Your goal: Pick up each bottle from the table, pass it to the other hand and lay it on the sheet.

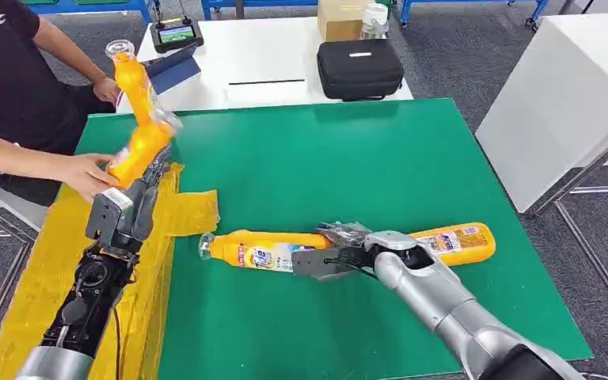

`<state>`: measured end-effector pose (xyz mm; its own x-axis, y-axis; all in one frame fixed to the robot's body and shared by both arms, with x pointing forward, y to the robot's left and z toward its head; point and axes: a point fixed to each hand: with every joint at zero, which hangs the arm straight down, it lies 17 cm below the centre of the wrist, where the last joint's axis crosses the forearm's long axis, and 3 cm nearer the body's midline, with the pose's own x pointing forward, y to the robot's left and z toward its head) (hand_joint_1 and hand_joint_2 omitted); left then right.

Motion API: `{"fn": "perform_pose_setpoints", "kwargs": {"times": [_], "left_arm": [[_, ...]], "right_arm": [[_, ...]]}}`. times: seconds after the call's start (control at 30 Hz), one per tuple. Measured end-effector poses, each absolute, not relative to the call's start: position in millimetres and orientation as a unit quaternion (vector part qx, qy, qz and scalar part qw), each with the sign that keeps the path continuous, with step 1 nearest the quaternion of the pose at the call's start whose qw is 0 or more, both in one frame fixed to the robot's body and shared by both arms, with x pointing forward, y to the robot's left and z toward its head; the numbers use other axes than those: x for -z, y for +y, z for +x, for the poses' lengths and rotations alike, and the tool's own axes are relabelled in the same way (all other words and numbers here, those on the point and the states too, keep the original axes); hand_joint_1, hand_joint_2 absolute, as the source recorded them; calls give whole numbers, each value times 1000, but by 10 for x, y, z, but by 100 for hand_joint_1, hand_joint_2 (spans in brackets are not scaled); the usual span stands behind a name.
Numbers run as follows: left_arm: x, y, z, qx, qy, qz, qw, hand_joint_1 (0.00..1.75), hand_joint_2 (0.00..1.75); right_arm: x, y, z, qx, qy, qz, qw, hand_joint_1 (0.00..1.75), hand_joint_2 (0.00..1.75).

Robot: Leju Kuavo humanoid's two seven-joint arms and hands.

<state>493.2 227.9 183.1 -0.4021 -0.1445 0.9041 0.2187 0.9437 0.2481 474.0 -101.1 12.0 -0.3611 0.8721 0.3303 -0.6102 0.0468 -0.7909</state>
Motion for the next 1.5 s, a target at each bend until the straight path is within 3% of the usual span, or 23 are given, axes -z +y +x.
{"fn": "perform_pose_setpoints", "kwargs": {"times": [0.37, 0.57, 0.6, 1.03, 1.23, 1.5], "left_arm": [[-1827, 2376, 4896, 152, -823, -20, 547, 0, 0], [-1783, 2486, 4791, 144, -824, -15, 548, 0, 0], [-1779, 2492, 4772, 143, -824, -16, 548, 0, 0], [-1783, 2510, 4673, 147, -827, -13, 543, 0, 0], [-1804, 2492, 4676, 150, -827, -13, 541, 0, 0], [-1886, 2430, 4717, 147, -832, -17, 535, 0, 0]], "right_arm": [[-461, -1201, 4910, -653, -507, -173, 535, 0, 0], [-1073, -1238, 5015, -597, -585, -164, 525, 0, 0], [-1201, -1232, 5023, -584, -603, -155, 521, 0, 175], [-1972, -938, 4817, -495, -735, -82, 457, 0, 175], [-1945, -699, 4665, -499, -730, -26, 467, 0, 175], [-1367, 267, 4064, -556, -673, 72, 483, 0, 175]]}}
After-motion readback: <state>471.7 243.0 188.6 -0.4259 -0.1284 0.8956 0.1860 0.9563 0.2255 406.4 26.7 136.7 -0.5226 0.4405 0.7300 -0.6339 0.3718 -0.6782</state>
